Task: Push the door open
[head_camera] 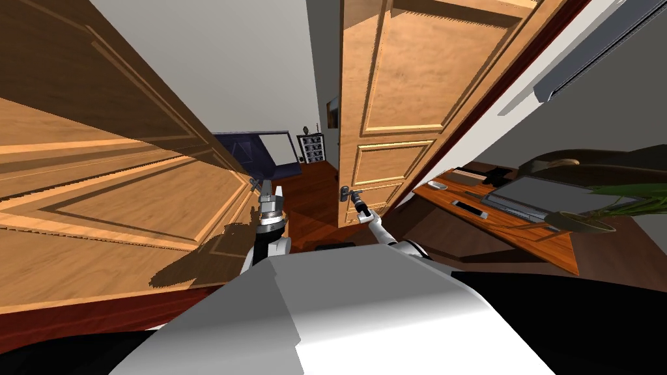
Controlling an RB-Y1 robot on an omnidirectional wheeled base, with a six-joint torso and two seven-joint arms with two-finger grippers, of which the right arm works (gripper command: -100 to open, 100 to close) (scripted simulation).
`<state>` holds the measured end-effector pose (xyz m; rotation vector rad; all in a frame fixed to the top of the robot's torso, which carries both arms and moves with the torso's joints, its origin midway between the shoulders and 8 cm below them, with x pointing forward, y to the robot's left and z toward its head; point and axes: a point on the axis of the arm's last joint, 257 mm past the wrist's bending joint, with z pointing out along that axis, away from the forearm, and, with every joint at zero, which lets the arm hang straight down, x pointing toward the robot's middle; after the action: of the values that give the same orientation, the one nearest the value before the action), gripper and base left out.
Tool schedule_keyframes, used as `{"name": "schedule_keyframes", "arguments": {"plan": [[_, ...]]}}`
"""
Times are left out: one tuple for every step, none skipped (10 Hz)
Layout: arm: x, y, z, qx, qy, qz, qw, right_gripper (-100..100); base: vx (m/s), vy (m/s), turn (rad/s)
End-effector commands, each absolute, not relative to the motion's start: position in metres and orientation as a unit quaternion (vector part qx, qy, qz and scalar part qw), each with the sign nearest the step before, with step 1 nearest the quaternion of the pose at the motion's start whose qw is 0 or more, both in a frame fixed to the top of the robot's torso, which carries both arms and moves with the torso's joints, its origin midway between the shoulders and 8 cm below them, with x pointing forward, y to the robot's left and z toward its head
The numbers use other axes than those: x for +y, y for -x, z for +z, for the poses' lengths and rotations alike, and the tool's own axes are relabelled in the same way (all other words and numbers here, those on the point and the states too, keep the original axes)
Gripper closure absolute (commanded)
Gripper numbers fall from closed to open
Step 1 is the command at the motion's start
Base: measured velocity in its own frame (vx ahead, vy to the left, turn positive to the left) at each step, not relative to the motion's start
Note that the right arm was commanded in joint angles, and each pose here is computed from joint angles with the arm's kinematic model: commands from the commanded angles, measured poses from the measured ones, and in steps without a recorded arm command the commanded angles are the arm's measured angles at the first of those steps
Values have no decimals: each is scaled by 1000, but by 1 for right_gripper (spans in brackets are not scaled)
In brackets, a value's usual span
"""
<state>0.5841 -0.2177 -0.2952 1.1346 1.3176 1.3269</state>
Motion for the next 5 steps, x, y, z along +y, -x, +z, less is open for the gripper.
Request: {"name": "schedule_keyframes", "arguments": {"plan": [[-237,-589,-289,527,-465,532,472,100,120,141,-65],[-242,-590,-289,525,-468,529,474,100,105,117,-93],[-246,-590,-289,523,-470,527,477,100,100,100,-50],[-255,-591,-289,519,-475,522,481,100,120,122,-49],[-259,-591,-290,517,-478,520,484,100,138,119,-64]]}}
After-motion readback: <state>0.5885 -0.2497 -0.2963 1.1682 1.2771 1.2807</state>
